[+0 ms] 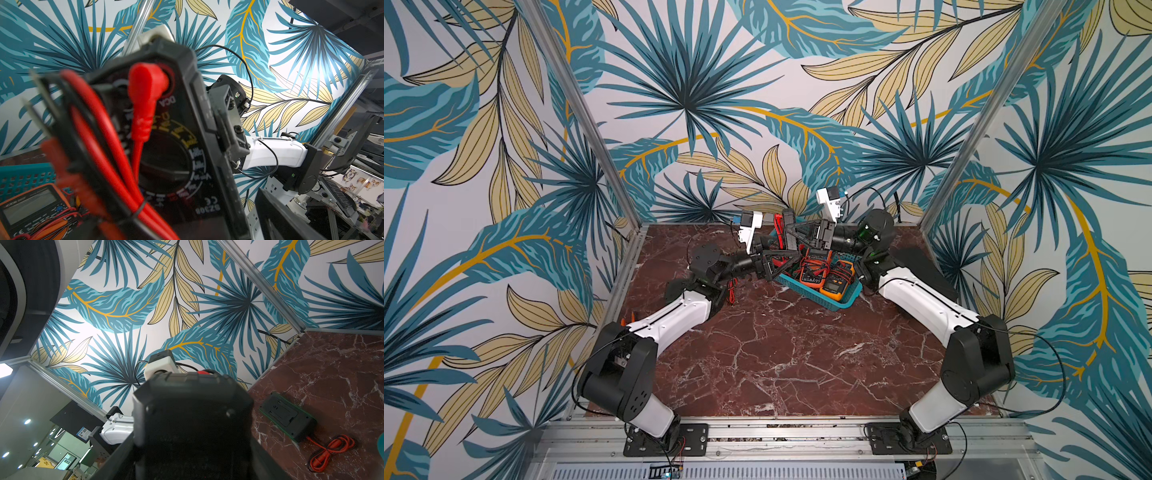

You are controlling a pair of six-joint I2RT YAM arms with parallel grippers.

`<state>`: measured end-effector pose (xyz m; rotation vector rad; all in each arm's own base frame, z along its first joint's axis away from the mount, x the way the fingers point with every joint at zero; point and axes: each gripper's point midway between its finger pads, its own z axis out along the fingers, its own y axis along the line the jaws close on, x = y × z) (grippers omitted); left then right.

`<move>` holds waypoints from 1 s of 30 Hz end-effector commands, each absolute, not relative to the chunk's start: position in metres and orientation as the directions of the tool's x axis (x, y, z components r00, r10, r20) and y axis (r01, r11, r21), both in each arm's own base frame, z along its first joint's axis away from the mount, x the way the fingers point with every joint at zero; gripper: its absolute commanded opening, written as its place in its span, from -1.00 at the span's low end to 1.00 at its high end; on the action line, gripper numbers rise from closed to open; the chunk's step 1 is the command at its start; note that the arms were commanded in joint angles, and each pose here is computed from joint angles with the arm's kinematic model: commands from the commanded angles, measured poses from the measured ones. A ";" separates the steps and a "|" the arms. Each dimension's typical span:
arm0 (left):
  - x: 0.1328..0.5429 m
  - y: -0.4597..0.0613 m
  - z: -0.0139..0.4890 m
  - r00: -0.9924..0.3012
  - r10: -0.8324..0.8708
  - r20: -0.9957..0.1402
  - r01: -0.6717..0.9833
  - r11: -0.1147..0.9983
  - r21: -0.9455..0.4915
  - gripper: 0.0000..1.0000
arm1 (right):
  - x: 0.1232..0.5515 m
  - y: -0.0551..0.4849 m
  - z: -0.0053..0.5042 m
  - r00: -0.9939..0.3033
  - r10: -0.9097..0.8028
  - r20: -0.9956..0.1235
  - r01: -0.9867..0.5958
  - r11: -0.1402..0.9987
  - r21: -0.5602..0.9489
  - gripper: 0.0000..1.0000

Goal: Put the multimeter into the basket
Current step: Pick up the multimeter from the center of the board, then place the multimeter in the basket.

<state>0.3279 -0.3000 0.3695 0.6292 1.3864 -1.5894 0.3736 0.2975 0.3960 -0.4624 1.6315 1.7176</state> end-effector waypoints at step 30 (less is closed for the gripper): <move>0.383 -0.291 0.325 -0.520 -0.237 -0.821 0.648 0.517 -0.560 -1.00 | 0.401 0.194 0.349 -0.525 0.235 -0.818 -0.434 0.753 0.495 0.99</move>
